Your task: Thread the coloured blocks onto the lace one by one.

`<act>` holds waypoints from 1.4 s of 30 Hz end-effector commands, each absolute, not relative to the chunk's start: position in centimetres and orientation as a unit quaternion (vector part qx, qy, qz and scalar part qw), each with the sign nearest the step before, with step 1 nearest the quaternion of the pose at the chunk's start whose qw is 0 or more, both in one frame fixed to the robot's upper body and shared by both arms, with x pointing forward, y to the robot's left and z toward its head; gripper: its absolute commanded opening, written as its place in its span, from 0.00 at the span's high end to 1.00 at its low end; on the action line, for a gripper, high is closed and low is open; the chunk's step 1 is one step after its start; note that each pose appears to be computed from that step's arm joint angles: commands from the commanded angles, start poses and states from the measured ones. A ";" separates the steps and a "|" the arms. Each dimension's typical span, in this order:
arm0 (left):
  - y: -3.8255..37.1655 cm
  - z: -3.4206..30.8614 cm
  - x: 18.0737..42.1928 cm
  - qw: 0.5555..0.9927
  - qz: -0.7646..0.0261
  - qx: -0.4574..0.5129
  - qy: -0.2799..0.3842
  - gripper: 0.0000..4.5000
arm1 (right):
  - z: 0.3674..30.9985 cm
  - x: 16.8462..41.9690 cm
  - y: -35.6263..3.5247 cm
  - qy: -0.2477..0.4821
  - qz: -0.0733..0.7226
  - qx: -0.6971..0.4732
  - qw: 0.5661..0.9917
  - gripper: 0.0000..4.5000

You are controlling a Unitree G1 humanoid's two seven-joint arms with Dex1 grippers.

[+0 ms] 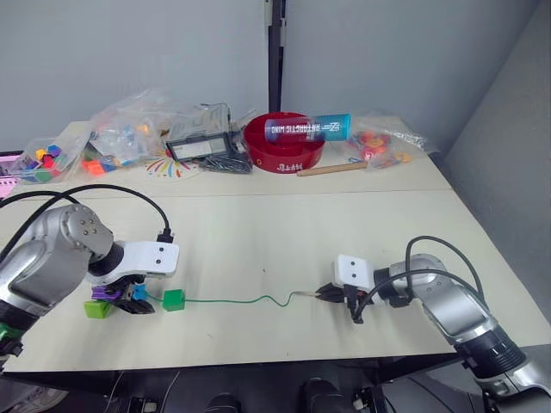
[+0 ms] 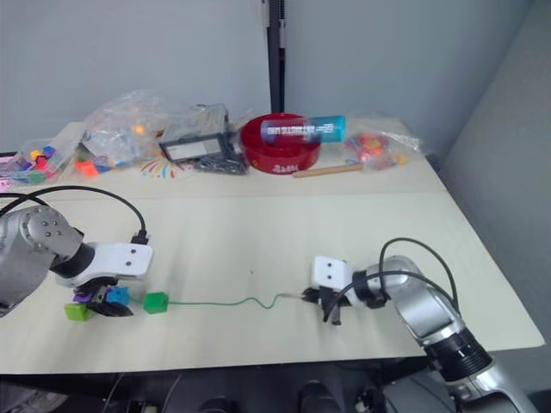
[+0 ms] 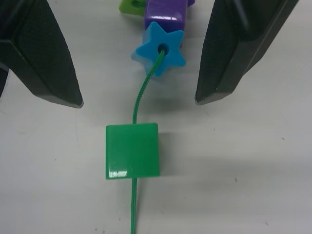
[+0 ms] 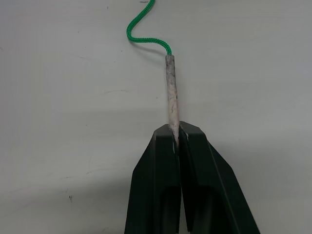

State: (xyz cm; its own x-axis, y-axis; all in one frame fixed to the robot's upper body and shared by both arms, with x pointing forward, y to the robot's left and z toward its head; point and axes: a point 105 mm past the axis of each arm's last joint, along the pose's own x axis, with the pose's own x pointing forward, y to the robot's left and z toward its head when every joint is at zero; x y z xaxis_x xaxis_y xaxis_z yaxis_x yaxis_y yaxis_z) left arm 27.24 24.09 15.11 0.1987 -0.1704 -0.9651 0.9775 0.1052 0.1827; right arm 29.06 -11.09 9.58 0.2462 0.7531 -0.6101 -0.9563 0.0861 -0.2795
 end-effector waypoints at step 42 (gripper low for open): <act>24.9 10.4 26.7 0.584 -0.451 0.477 0.478 0.73 | 8.8 29.0 -19.1 0.228 0.505 -0.334 0.763 1.00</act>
State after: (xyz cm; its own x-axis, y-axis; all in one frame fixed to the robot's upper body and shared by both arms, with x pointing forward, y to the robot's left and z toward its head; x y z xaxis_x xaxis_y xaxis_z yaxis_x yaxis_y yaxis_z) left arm 27.45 23.14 11.62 0.1926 -0.1205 -0.9738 0.9793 0.0868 0.1830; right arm 29.04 -16.85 9.52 0.3657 0.6679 -0.6482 -0.9293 0.2227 -0.2947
